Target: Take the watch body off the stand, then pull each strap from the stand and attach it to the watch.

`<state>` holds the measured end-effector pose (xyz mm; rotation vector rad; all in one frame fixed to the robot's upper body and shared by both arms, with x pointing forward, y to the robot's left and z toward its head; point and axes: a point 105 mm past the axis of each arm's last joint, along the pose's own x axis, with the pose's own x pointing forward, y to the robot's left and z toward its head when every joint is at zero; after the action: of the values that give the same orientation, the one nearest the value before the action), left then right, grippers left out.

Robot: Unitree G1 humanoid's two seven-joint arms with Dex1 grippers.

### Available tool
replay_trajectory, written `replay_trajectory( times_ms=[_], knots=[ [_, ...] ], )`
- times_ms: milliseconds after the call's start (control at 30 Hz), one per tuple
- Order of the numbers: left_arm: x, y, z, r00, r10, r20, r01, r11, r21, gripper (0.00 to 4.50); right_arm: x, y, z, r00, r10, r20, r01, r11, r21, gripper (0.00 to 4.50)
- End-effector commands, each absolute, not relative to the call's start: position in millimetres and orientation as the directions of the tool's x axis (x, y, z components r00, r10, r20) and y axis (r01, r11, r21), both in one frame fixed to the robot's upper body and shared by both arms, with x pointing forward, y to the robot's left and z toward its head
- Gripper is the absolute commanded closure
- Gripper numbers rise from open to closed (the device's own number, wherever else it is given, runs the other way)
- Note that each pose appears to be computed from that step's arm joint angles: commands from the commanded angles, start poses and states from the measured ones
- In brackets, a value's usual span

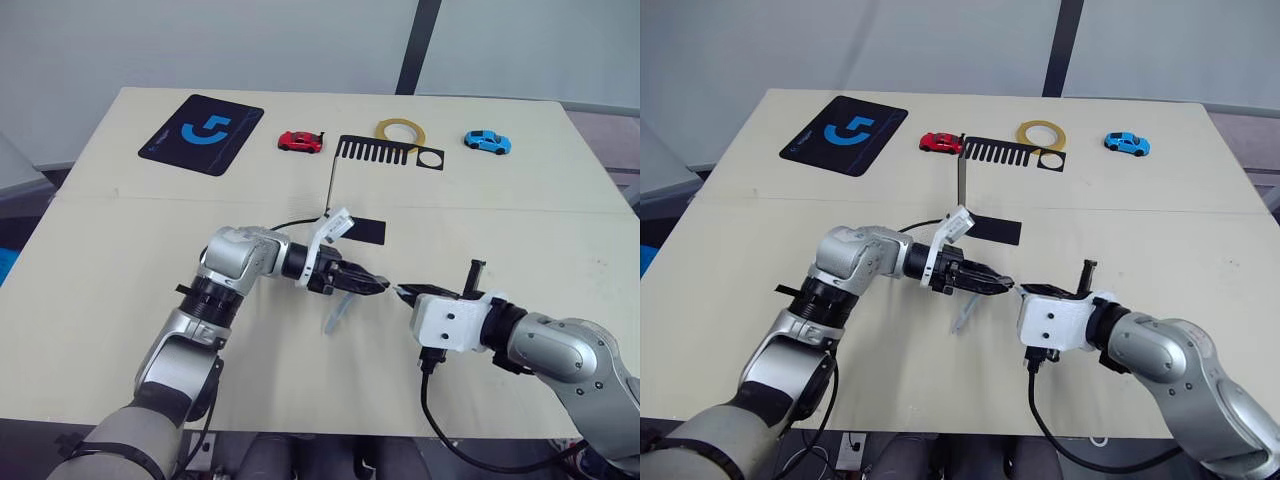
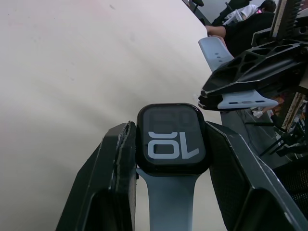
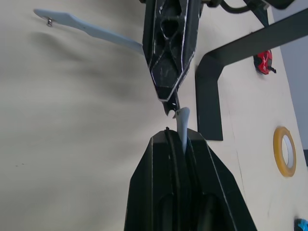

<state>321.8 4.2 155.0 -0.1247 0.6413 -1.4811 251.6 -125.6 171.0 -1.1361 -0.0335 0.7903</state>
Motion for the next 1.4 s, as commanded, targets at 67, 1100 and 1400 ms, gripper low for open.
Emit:
replay_trajectory(
  times_ms=[67, 1100, 1400],
  knots=[
    [320.0, -1.1, 174.1, -0.054, -0.957, -0.284, 0.903, 0.075, -0.424, 2.80, 251.6, -123.4, 177.1, 0.743, 0.577, -0.339, -0.520, 0.179, -0.835, 4.50],
    [316.3, -6.9, 180.0, -0.061, -0.964, -0.259, 0.897, 0.060, -0.438, 2.80, 256.9, -126.7, 177.0, 0.756, 0.560, -0.340, -0.517, 0.191, -0.834, 4.50],
    [312.6, -9.3, 183.2, -0.069, -0.967, -0.246, 0.894, 0.050, -0.446, 2.80, 257.7, -124.4, 176.6, 0.754, 0.566, -0.334, -0.518, 0.199, -0.832, 4.50]
  ],
)
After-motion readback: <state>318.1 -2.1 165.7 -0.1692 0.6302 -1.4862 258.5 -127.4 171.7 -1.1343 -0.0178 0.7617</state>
